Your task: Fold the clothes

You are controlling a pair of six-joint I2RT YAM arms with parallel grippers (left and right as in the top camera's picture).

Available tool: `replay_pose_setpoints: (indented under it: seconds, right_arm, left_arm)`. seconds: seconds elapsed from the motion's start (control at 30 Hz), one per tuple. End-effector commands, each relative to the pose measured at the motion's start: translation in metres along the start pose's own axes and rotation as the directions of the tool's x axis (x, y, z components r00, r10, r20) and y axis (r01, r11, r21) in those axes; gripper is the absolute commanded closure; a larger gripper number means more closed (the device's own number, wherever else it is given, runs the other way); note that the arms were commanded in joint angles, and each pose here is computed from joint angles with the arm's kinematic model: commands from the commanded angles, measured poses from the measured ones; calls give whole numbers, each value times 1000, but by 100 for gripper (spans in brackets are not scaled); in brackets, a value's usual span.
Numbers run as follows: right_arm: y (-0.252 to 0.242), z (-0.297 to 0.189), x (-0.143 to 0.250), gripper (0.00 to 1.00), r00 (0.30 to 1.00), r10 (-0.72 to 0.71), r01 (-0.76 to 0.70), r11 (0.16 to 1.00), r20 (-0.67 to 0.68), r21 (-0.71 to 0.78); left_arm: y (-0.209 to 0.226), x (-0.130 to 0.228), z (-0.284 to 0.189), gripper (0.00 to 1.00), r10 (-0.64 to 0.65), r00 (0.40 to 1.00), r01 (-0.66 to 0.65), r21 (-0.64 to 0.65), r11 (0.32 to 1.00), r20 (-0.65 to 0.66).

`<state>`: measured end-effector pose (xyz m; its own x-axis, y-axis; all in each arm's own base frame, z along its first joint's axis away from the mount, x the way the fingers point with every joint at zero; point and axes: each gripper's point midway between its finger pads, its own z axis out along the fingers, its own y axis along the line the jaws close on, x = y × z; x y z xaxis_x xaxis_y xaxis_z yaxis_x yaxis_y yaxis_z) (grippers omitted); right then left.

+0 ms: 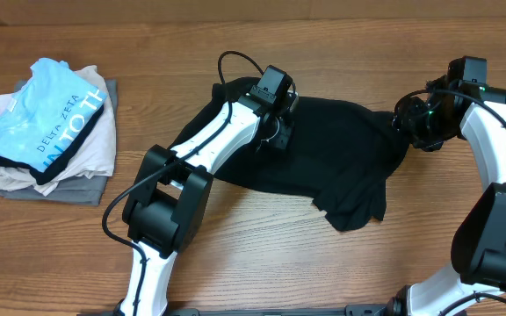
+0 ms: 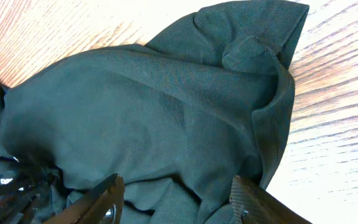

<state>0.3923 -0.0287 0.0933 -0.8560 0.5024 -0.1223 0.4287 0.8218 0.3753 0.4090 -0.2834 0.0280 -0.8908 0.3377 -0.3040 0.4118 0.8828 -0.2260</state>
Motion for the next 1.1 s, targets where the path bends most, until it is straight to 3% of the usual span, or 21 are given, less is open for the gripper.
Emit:
replay_pose_setpoints:
  seconds: [0.0,0.13,0.43,0.67,0.97,1.07]
  right_arm:
    - [9,-12,-8,41,999,-15,16,1000,39,-19]
    - [8,-12,-6,41,999,-12,13,1000,31,-16]
    - [-15,-13,8,40,998,59,-58,993,-7,105]
    - [-25,-5,16,40,994,107,-103,985,-22,136]
    - [6,41,36,41,998,33,-39,994,-56,-106]
    - [24,54,58,46,994,-35,14,978,-101,-206]
  left_arm:
    - [2,1,5,96,1,1000,-1,-21,1000,-2]
    - [-3,-6,-11,96,-11,1000,11,4,1000,-5]
    - [73,-28,-157,96,-107,992,122,-306,944,66]
    - [100,-10,-227,96,-155,982,182,-342,922,106]
    - [105,1,-242,96,-177,979,201,-349,915,100]
    - [105,3,-243,96,-178,979,200,-350,915,95]
